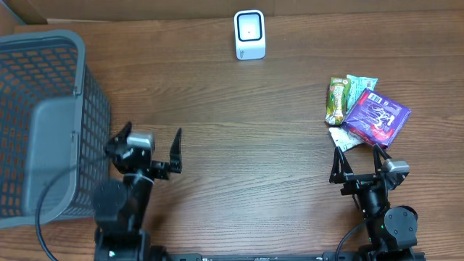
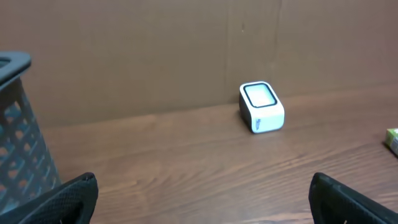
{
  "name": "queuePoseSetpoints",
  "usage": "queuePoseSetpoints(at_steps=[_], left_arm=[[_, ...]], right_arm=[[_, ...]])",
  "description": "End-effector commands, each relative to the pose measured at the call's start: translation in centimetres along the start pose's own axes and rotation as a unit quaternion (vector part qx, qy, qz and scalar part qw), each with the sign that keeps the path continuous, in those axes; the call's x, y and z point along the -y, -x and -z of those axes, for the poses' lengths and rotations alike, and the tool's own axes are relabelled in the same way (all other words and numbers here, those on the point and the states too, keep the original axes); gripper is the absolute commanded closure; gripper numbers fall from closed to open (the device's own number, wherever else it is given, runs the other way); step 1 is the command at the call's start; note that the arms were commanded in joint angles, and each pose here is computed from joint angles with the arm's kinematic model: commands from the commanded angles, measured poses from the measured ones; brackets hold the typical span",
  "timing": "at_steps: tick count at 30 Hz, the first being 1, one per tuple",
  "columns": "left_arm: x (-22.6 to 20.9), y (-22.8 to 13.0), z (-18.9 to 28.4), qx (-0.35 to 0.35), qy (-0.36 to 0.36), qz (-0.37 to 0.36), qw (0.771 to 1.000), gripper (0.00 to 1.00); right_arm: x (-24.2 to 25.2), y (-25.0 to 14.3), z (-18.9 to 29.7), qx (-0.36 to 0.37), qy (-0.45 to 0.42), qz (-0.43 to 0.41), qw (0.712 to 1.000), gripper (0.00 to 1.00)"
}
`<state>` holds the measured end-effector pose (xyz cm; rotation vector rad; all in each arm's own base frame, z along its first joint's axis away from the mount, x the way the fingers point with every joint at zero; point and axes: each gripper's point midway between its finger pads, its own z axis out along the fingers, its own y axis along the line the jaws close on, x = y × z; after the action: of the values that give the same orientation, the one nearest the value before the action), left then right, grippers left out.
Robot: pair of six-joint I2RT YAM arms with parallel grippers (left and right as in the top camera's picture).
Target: Scan the item barcode
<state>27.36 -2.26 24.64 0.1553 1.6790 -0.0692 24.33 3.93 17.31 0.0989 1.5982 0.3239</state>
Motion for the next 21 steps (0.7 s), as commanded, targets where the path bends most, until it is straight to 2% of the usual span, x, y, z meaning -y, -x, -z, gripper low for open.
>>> queuePoseSetpoints(at_steps=[1,11,18,21], left_arm=[[0.1,-2.2,0.4,0.007,0.003,-0.011,1.0,0.01],[-1.5,-5.6,1.6,0.019,0.062,-0.012,0.998,0.01],[-1.4,-8.1,1.8,0.027,0.065,-0.016,0.997,0.0],[-1.3,-9.5,1.8,0.01,0.064,-0.025,0.998,0.01]], right_arm=[[-0.2,-0.2,0.0,0.001,0.006,0.004,1.0,0.0],[-0.2,-0.2,0.0,0.001,0.006,0.004,1.0,0.0],[-0.2,-0.2,0.0,0.001,0.006,0.004,1.0,0.0],[-0.2,-0.2,0.0,0.001,0.006,0.004,1.0,0.0]])
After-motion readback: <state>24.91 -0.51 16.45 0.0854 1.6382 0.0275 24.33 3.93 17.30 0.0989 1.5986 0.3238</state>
